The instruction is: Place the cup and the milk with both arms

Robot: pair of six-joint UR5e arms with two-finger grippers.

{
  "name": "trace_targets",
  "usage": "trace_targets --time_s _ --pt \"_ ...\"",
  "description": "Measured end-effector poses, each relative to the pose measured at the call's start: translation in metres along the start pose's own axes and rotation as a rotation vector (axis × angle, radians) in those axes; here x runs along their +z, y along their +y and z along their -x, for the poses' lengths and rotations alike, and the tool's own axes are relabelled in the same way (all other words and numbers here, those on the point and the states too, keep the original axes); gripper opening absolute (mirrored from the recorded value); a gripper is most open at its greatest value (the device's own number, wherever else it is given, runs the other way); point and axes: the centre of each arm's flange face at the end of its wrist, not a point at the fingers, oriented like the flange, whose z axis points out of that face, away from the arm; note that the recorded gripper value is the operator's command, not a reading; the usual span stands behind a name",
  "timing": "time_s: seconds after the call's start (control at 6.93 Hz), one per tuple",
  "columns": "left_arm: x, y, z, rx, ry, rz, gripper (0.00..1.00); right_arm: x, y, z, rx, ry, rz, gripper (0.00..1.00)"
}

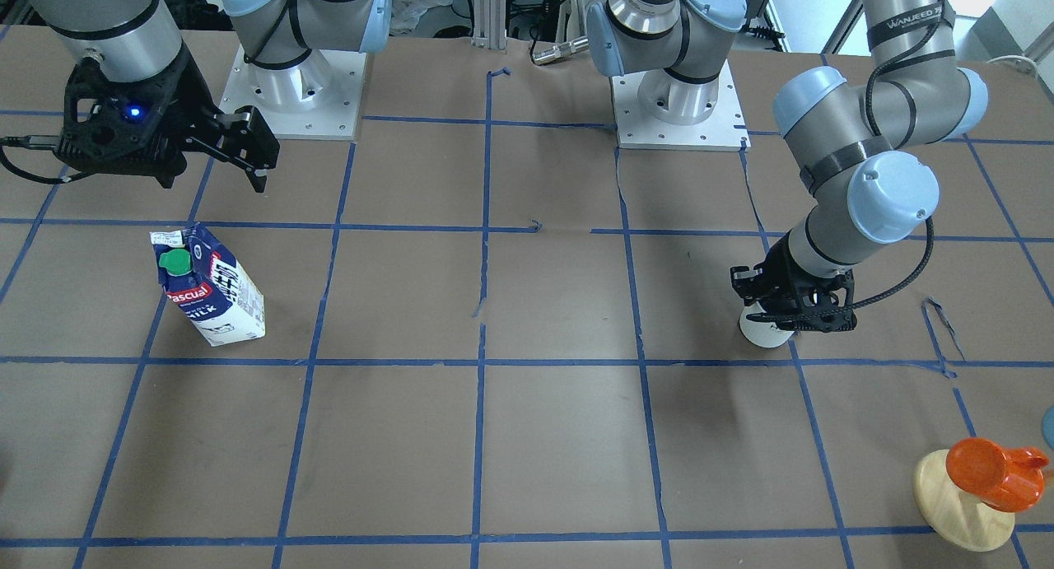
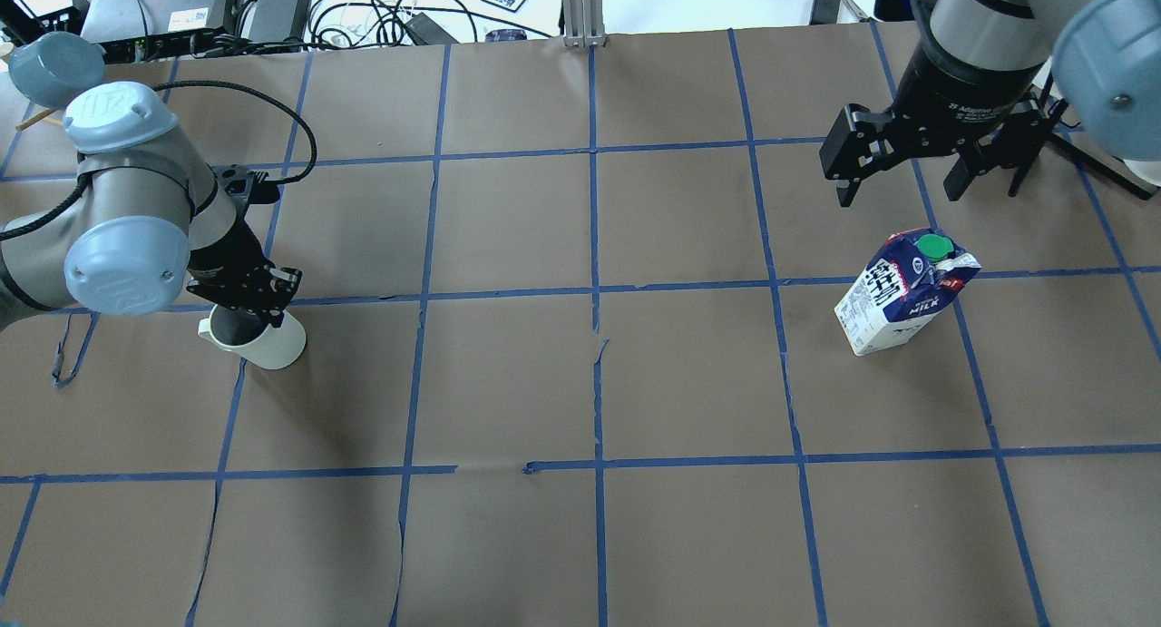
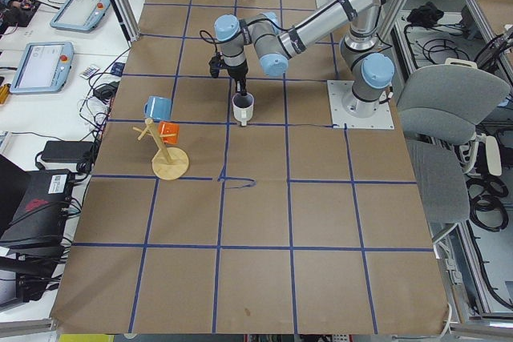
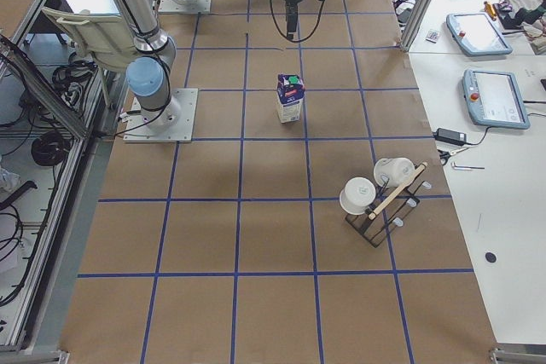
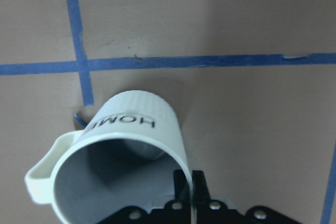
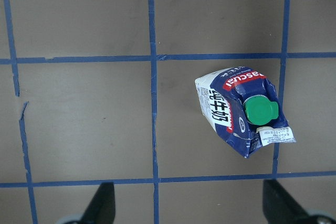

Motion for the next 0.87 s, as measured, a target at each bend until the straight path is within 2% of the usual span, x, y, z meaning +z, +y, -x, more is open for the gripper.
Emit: trace_targets --time_s 0.29,0.43,0.58,0.87 --pt "-0.007 -0.001 -0.011 -0.034 -0.013 -0.015 0.00 0.000 0.000 0.000 0.000 0.000 0.001 1.00" --pt "-0.012 -0.003 -0.036 -0.101 -0.017 -0.029 0.00 0.001 0.000 0.000 0.001 0.000 0.001 1.00" --pt "-0.020 -0.006 -0.076 -0.147 -0.021 -0.049 0.00 0.001 0.000 0.000 0.001 0.000 0.001 1.00" --pt "-0.048 -0.005 -0.176 -0.129 0.007 -0.101 0.00 0.002 0.000 0.000 0.003 -0.001 0.006 1.00"
